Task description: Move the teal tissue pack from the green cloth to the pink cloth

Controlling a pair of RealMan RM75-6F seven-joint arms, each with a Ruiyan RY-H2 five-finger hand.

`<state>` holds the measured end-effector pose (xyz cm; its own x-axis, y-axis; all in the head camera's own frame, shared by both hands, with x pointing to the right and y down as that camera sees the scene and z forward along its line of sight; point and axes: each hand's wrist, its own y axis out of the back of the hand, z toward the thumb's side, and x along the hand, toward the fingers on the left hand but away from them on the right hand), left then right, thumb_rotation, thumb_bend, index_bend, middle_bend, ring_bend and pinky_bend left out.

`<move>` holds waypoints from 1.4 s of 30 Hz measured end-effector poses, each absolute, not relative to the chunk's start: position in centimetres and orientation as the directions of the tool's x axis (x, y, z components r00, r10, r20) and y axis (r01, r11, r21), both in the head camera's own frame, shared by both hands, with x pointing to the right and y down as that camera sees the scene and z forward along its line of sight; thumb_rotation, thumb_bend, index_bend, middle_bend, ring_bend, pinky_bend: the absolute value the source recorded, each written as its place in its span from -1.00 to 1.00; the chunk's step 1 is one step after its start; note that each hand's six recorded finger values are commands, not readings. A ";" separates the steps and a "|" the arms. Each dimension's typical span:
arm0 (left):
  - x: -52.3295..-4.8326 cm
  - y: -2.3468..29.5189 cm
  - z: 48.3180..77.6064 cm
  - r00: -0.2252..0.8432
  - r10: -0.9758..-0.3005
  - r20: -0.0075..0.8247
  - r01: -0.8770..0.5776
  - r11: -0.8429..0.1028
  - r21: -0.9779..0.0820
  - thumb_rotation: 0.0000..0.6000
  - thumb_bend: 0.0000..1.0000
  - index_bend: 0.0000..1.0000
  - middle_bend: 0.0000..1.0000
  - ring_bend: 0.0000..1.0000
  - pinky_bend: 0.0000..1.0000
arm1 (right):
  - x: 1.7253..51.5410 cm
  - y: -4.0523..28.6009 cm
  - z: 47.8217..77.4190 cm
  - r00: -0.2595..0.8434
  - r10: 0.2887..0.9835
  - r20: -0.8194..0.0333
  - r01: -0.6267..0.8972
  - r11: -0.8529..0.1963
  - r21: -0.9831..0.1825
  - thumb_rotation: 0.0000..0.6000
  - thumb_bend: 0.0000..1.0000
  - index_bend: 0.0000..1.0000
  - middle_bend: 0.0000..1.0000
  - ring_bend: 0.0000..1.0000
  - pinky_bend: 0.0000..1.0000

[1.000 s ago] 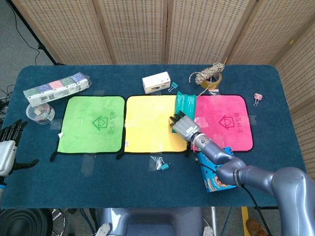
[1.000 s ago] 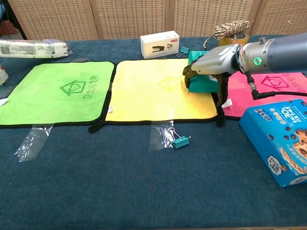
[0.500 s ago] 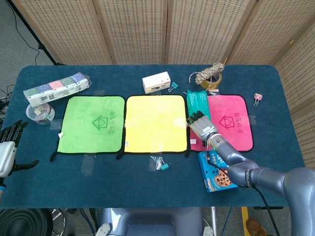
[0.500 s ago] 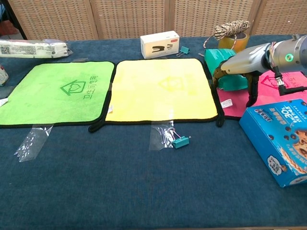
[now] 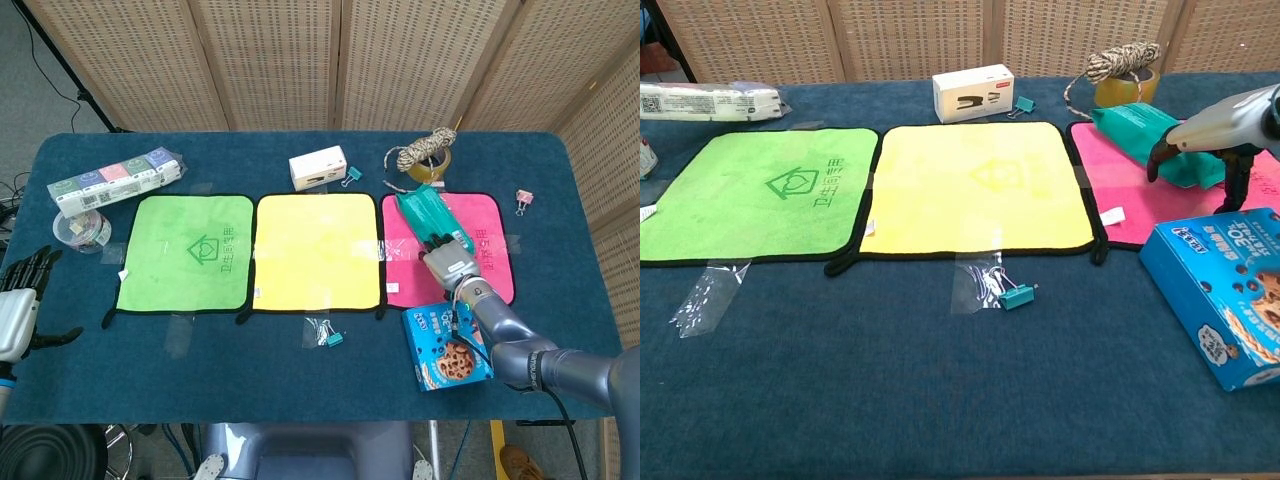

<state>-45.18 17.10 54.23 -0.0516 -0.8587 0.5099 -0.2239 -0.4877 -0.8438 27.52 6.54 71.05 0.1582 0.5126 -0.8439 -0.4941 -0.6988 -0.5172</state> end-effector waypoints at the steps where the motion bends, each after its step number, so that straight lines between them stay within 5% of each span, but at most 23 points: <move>1: -45.1 17.1 54.2 -0.051 -0.859 0.510 -0.224 -0.487 -0.844 1.00 -1.00 -1.00 -1.00 -1.00 -1.00 | 27.6 6.6 70.9 0.158 0.513 -0.843 -0.492 -0.700 -0.518 1.00 -1.00 -0.65 -0.81 -1.00 -0.81; 11: -44.9 17.2 54.4 -0.043 -0.855 0.517 -0.213 -0.497 -0.841 1.00 -1.00 -1.00 -1.00 -1.00 -1.00 | 25.7 6.1 67.6 0.266 0.570 -0.778 -0.424 -0.655 -0.625 1.00 -1.00 -0.65 -0.84 -1.00 -0.96; 19: -44.9 17.6 54.7 -0.032 -0.849 0.528 -0.200 -0.512 -0.835 1.00 -1.00 -1.00 -1.00 -1.00 -1.00 | 27.4 4.1 62.0 0.327 0.729 -0.601 -0.298 -0.524 -0.798 1.00 -1.00 -0.71 -0.94 -1.00 -1.00; 23: -45.0 17.8 54.7 -0.028 -0.851 0.525 -0.176 -0.513 -0.840 1.00 -1.00 -1.00 -1.00 -1.00 -1.00 | 30.7 4.6 59.6 0.301 0.801 -0.517 -0.216 -0.471 -0.855 1.00 -1.00 -0.89 -0.99 -1.00 -1.00; 42: -45.9 20.6 55.1 -0.037 -0.875 0.482 -0.181 -0.469 -0.865 1.00 -1.00 -1.00 -1.00 -1.00 -1.00 | 47.0 18.6 55.8 -0.003 0.943 -0.333 0.099 -0.331 -0.938 1.00 -1.00 -1.00 -1.00 -1.00 -1.00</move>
